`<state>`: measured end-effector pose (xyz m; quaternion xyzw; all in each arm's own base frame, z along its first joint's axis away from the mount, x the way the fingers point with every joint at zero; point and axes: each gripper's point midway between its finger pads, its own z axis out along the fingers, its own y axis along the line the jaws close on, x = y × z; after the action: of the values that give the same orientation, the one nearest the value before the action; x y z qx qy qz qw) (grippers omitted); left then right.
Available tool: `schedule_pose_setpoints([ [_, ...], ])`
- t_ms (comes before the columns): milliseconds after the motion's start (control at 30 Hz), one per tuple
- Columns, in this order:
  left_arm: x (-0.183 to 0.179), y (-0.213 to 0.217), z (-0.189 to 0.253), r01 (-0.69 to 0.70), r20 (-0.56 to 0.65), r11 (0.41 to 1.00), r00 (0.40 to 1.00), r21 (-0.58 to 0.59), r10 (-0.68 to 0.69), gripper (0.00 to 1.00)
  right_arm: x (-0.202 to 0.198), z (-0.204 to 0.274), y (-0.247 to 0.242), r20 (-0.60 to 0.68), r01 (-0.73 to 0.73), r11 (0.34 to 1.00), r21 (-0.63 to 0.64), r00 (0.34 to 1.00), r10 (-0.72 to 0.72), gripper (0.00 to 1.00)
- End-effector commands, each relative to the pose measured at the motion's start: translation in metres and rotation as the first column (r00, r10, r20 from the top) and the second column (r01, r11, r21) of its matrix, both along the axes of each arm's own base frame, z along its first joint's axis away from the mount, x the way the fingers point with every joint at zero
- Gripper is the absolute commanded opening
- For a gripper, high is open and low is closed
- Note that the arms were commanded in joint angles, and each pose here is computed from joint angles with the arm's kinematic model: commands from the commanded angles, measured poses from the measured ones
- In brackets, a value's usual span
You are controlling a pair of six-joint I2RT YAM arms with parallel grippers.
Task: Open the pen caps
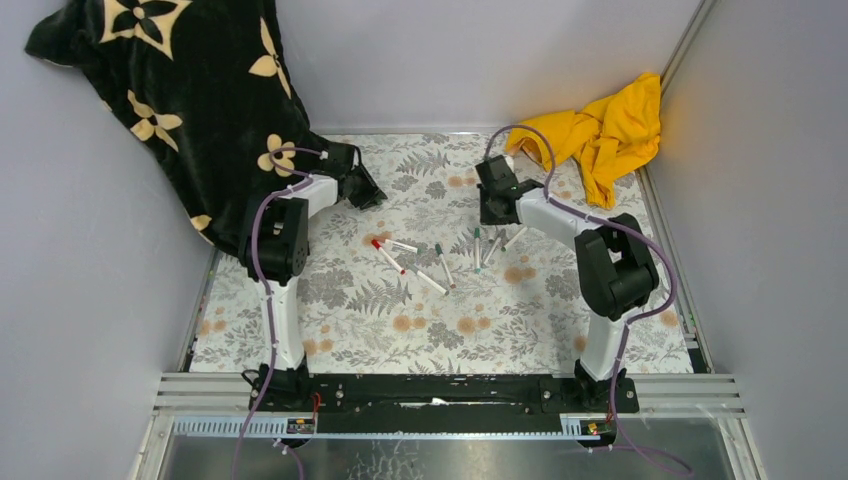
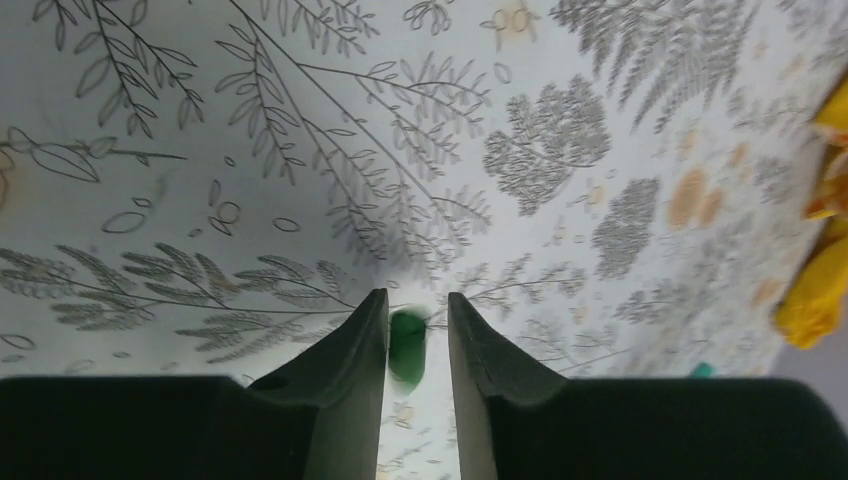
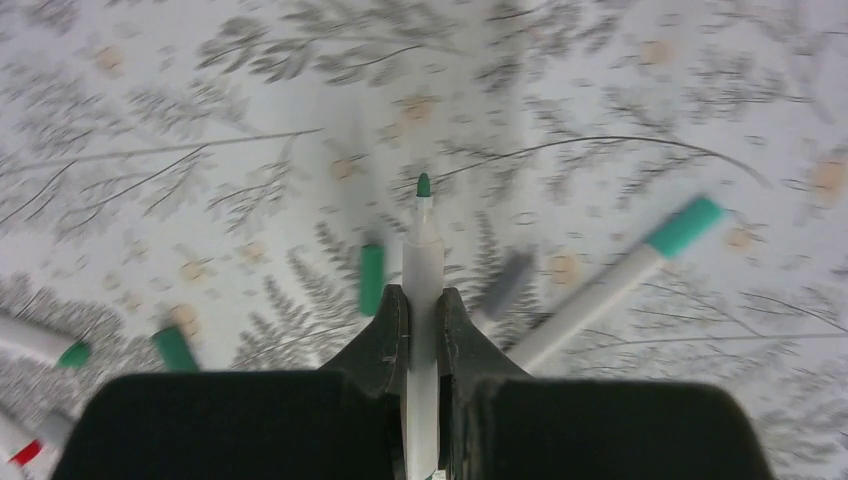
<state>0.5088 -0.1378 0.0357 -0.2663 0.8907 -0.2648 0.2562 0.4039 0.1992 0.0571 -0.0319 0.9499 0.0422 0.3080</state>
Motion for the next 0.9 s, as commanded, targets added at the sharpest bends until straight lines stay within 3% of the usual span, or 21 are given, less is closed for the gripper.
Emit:
schedule_pose_setpoints([
  [0,-0.002,0.016,-0.019,0.045,-0.009,0.991,0.999,0.122,-0.044,0.36,0.024,0.022,-0.047,0.057,0.171,0.982,-0.080,0.984,-0.167,0.00],
  [433,-0.004,0.016,-0.016,0.027,-0.004,0.993,1.000,0.114,-0.026,0.54,0.074,0.006,-0.099,0.039,0.282,0.949,-0.145,0.960,-0.279,0.00],
  [633,-0.002,0.015,0.015,-0.016,0.072,0.997,0.997,0.081,0.010,0.57,0.092,0.029,-0.059,0.088,0.092,0.994,-0.059,0.992,-0.087,0.00],
  [733,-0.004,0.012,0.028,-0.022,0.103,0.997,0.995,0.077,0.014,0.57,0.098,0.034,-0.045,0.074,0.014,0.997,-0.079,0.997,-0.008,0.00],
  [867,-0.008,0.009,0.035,-0.018,0.118,0.995,0.993,0.094,0.007,0.60,0.109,0.020,-0.052,0.047,0.041,0.986,-0.162,0.998,-0.033,0.00],
])
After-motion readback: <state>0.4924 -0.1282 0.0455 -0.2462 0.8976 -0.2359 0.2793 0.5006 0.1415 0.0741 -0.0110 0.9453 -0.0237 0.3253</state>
